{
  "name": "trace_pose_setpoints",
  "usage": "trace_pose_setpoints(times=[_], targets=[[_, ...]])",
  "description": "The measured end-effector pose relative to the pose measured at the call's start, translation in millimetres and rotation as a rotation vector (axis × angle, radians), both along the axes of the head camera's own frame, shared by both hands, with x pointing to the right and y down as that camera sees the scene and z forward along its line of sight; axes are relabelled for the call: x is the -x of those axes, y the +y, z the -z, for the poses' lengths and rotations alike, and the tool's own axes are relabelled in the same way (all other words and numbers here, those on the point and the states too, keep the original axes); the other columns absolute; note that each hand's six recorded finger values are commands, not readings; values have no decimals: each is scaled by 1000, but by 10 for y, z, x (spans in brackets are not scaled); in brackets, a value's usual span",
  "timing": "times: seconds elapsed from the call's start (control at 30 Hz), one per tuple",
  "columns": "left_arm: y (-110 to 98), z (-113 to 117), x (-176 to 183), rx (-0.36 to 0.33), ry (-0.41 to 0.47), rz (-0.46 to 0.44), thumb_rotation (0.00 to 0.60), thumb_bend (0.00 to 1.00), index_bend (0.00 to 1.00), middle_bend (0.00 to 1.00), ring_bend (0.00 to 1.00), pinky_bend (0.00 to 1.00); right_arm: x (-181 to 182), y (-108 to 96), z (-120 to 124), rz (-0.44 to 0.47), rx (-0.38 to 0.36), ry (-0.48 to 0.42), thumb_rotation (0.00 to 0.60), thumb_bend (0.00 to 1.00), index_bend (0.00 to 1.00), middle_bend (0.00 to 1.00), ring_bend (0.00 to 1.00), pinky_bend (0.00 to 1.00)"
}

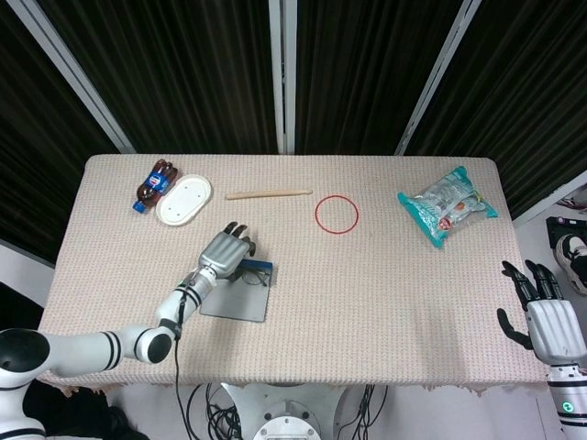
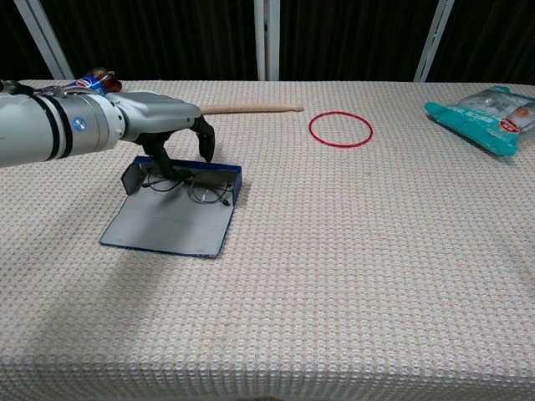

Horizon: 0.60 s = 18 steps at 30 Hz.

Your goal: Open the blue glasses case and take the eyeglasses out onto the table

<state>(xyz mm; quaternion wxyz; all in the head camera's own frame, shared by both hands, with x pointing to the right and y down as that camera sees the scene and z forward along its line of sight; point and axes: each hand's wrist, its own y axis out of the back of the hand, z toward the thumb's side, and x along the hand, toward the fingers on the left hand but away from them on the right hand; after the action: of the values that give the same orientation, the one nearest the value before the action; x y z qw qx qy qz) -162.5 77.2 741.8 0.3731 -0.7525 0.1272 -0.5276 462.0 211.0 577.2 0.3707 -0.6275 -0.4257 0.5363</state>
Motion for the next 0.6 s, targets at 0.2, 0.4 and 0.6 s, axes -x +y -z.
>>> trace_pose_setpoints(times=[0.2, 0.4, 0.6], targets=[[-3, -26, 15, -5, 2, 11, 600, 375, 414, 333, 92, 0, -11, 0, -10, -2, 2, -1, 600, 361, 20, 217, 0, 72], [-8, -13, 2, -8, 7, 12, 600, 376, 414, 353, 106, 0, -18, 2, -3, -2, 0, 0, 600, 362, 20, 217, 0, 73], [-26, -15, -5, -5, 5, 14, 600, 377, 429, 360, 109, 0, -27, 6, 0, -6, 0, 2, 600, 361, 20, 217, 0, 73]])
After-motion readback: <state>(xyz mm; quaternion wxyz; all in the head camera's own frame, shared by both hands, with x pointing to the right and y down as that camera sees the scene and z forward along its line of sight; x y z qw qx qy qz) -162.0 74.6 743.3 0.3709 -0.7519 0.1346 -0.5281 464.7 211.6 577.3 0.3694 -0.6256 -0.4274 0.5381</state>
